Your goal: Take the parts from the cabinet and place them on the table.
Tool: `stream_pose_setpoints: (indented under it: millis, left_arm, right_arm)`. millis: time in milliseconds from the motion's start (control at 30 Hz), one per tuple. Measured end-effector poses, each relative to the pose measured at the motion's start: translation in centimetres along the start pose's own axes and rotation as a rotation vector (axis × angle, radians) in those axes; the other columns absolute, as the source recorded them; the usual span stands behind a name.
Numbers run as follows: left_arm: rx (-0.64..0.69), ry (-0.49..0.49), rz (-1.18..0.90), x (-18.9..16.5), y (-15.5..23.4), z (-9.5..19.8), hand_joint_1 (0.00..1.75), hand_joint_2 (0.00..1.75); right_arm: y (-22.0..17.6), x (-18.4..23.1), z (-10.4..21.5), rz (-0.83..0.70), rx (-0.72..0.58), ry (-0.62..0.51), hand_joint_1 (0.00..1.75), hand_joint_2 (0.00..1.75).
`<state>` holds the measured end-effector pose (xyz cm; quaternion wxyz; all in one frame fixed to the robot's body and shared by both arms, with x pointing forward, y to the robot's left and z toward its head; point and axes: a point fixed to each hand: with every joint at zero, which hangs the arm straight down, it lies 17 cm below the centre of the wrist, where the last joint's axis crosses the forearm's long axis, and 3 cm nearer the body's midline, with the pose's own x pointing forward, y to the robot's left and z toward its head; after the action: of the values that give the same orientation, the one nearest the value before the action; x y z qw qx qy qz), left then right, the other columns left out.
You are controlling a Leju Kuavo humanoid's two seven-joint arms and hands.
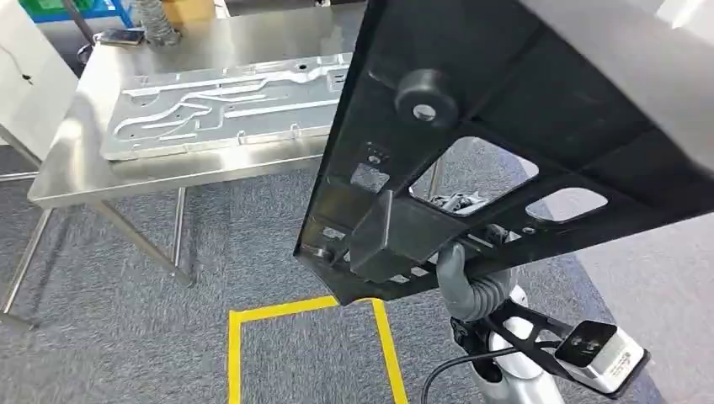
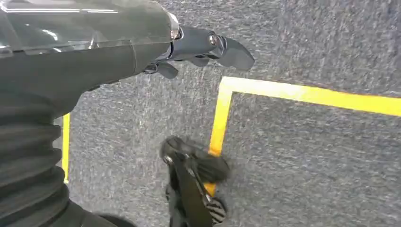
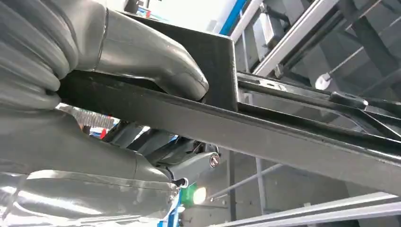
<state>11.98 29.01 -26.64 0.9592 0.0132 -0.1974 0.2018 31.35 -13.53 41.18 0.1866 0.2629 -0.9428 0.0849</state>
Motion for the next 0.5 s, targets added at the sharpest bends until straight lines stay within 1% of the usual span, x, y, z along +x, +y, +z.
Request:
stream_pose_setpoints:
  millis: [200,300,500]
  left_arm:
    - [0.007,0.011,0.000,-0.7,0.4,0.1,0.00,1.75]
    - [0.000,0.000,0.006,0.1,-0.1,0.0,0.00,1.75]
    - [0.003,0.003,0.010,0.1,-0.1,0.0,0.00,1.75]
  right_arm:
    - [0.1,-0.5,0.1,0.007,0.006,0.020,1.75,1.75]
    - [0.0,-1.0,-0.1,0.059,0.020,0.039,1.75,1.75]
    - [-0.3,-1.5,-0.1,0.076,0.021,0.056,1.75,1.75]
